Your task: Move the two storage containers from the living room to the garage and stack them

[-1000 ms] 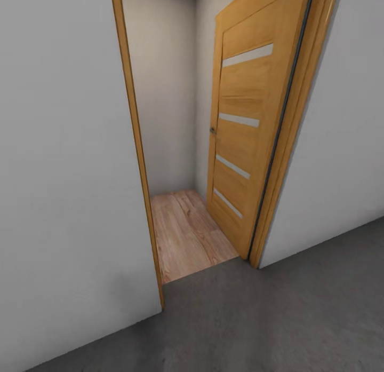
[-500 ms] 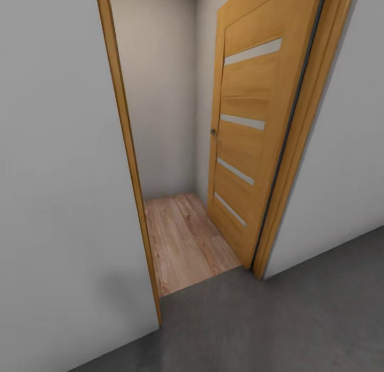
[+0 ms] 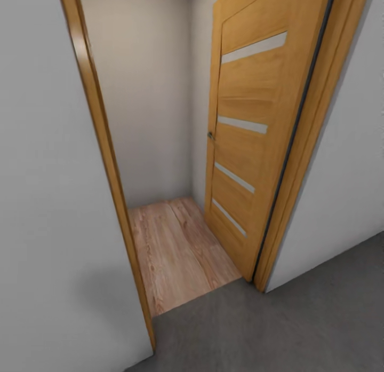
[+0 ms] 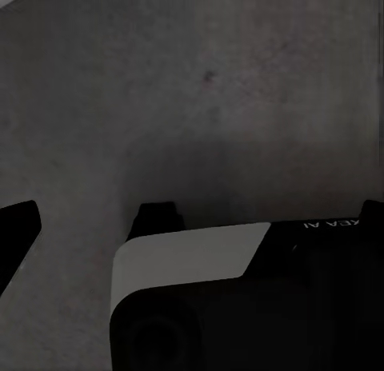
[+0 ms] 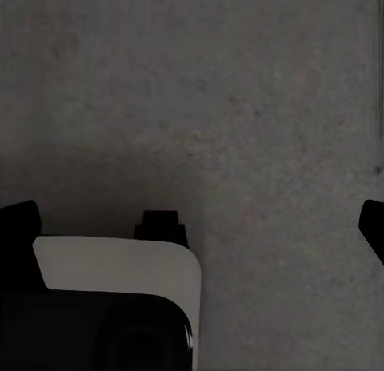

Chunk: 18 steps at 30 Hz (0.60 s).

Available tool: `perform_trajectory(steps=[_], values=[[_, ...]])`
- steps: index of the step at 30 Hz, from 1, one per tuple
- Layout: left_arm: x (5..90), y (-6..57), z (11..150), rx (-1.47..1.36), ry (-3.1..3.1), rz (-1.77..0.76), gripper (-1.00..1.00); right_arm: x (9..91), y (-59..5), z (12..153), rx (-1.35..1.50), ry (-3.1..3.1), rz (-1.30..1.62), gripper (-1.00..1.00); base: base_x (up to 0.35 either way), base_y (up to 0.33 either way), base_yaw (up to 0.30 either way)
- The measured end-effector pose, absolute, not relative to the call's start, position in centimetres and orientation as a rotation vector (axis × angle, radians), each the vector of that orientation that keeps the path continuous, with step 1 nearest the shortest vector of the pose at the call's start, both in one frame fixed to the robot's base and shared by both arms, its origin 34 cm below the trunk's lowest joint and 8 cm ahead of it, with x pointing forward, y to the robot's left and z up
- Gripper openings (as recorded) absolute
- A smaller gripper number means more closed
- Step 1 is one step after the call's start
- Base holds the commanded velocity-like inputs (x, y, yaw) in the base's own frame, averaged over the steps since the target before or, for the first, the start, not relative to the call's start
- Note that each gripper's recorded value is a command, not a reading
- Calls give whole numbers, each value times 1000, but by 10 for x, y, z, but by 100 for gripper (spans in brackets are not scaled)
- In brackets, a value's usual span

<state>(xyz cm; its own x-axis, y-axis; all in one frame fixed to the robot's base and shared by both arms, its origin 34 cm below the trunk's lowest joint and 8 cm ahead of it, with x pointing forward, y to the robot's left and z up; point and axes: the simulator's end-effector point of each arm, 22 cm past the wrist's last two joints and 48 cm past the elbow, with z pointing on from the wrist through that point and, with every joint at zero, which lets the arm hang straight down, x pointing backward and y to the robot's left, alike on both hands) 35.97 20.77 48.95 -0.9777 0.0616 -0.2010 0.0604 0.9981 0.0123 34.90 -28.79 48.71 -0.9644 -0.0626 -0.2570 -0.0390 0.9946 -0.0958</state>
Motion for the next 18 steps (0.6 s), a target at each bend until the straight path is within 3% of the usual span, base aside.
perform_trajectory(steps=[18], values=[[364, 208, 492, 100, 2926, 10, 100, 353, -287, 489, -73, 2864, -128, 100, 312, 0, -229]])
